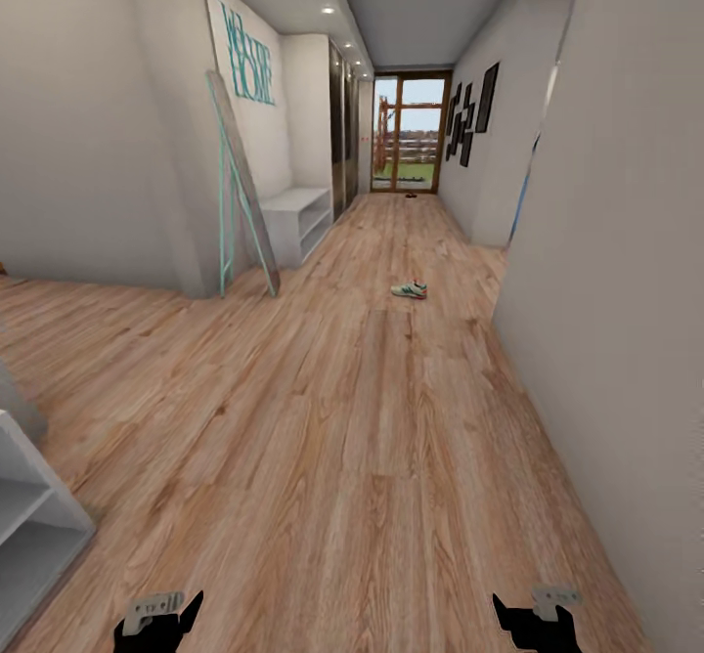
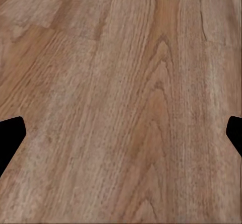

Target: Pick up the two gym shoes and the two sandals from the corridor floor and place them onto the hallstand (shoe rack) in the corridor, making sure they are on the rack and not on the floor. Arrange them so the two gym shoes are next to each other and the two sandals are next to each other.

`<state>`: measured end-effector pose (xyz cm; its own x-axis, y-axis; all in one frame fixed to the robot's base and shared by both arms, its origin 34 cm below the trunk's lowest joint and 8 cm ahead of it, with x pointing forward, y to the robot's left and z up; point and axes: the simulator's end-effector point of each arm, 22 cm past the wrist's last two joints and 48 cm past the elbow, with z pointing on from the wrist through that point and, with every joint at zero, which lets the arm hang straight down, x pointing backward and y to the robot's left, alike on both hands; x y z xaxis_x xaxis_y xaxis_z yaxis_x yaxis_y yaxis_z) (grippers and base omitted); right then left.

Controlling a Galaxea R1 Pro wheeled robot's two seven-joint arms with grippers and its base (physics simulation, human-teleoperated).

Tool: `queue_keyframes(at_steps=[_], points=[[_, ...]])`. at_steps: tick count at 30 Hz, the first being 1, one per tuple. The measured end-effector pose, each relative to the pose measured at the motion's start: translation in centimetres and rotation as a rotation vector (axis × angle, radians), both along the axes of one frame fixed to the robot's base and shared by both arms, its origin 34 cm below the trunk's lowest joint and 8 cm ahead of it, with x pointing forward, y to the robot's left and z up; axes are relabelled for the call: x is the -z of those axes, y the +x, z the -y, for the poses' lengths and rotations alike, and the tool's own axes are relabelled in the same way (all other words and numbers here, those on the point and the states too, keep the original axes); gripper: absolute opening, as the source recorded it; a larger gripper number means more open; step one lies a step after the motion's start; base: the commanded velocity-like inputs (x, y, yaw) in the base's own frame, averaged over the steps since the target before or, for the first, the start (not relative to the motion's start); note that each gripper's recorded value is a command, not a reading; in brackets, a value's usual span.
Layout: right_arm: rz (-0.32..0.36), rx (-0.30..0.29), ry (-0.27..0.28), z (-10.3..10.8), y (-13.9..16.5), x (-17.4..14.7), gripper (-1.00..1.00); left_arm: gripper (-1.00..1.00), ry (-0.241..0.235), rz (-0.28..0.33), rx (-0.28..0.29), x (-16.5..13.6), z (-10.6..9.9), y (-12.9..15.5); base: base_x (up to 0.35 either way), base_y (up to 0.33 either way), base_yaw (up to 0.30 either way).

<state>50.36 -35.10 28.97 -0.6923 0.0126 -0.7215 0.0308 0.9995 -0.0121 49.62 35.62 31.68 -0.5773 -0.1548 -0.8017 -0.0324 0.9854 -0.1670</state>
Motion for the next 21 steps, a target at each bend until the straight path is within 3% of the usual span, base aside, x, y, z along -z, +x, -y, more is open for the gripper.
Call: queue_keyframes(at_steps=[21], points=[[0.0, -0.001, 0.002, -0.14, 0.01, 0.02, 1.0, 1.0, -0.006, -0.018, -0.008, 0.53, -0.05, -0.68, 0.336, -0.001, -0.024]])
